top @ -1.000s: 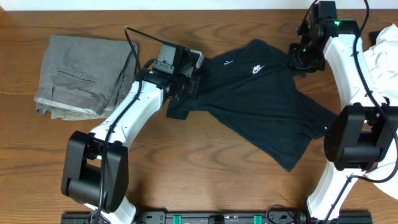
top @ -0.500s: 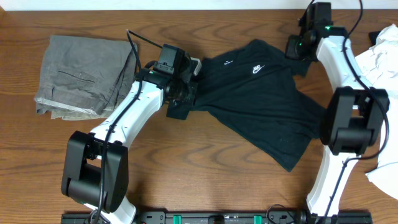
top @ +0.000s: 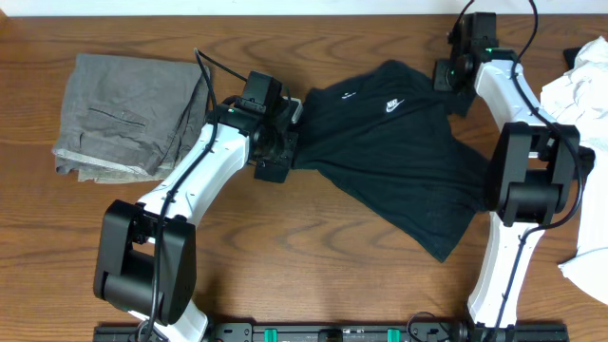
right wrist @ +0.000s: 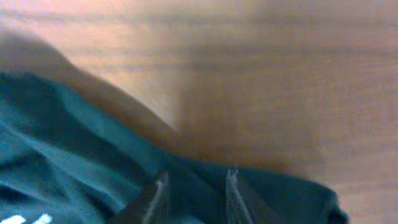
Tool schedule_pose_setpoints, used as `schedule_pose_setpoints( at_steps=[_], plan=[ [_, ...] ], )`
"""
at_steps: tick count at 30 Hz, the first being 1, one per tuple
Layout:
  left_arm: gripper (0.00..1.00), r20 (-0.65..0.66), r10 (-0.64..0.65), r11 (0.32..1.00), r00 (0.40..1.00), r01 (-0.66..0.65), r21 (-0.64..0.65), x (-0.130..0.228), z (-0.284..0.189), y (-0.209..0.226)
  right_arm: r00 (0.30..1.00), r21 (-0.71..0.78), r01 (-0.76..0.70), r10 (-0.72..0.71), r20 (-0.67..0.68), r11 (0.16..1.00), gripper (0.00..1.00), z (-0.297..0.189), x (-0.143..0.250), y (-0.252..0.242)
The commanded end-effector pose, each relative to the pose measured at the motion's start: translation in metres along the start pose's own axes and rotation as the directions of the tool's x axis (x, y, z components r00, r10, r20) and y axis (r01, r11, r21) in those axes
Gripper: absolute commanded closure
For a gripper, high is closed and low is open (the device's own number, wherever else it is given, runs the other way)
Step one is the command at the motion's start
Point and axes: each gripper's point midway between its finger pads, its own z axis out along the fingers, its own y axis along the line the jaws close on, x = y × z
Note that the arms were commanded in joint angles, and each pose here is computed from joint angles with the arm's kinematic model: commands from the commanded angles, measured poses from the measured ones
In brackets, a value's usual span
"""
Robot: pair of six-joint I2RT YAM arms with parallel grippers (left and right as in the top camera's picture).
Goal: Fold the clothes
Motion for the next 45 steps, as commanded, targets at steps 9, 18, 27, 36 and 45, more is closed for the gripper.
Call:
schedule_pose_setpoints(
  at_steps=[9,18,27,36,45],
  plan=[
    [0.93,0.001,0.008,1.000,1.000,-0.008,-0.024,-0.003,0.000,0.004,0.975,-0.079,0.202,-0.208,-0.082,0.976,0.62,-0.003,0.024,-0.041],
    [0.93,0.000,0.005,1.000,1.000,-0.005,-0.024,-0.002,0.000,0.004,0.957,-0.100,0.267,-0.276,-0.086,0.958,0.60,-0.008,0.026,-0.044],
    [0.92,-0.002,0.005,1.000,1.000,-0.005,-0.024,-0.002,0.000,0.004,0.934,-0.167,0.345,-0.355,-0.035,0.924,0.60,-0.056,0.004,-0.030],
    [0.92,-0.003,0.004,1.000,1.000,-0.004,-0.024,-0.001,0.000,0.004,0.900,-0.206,0.413,-0.432,-0.056,0.887,0.65,-0.036,0.024,-0.026],
    [0.83,-0.003,0.004,1.000,1.000,-0.004,-0.024,-0.001,0.000,0.004,0.901,-0.164,0.425,-0.434,-0.020,0.890,0.65,-0.023,0.019,-0.032]
  ],
)
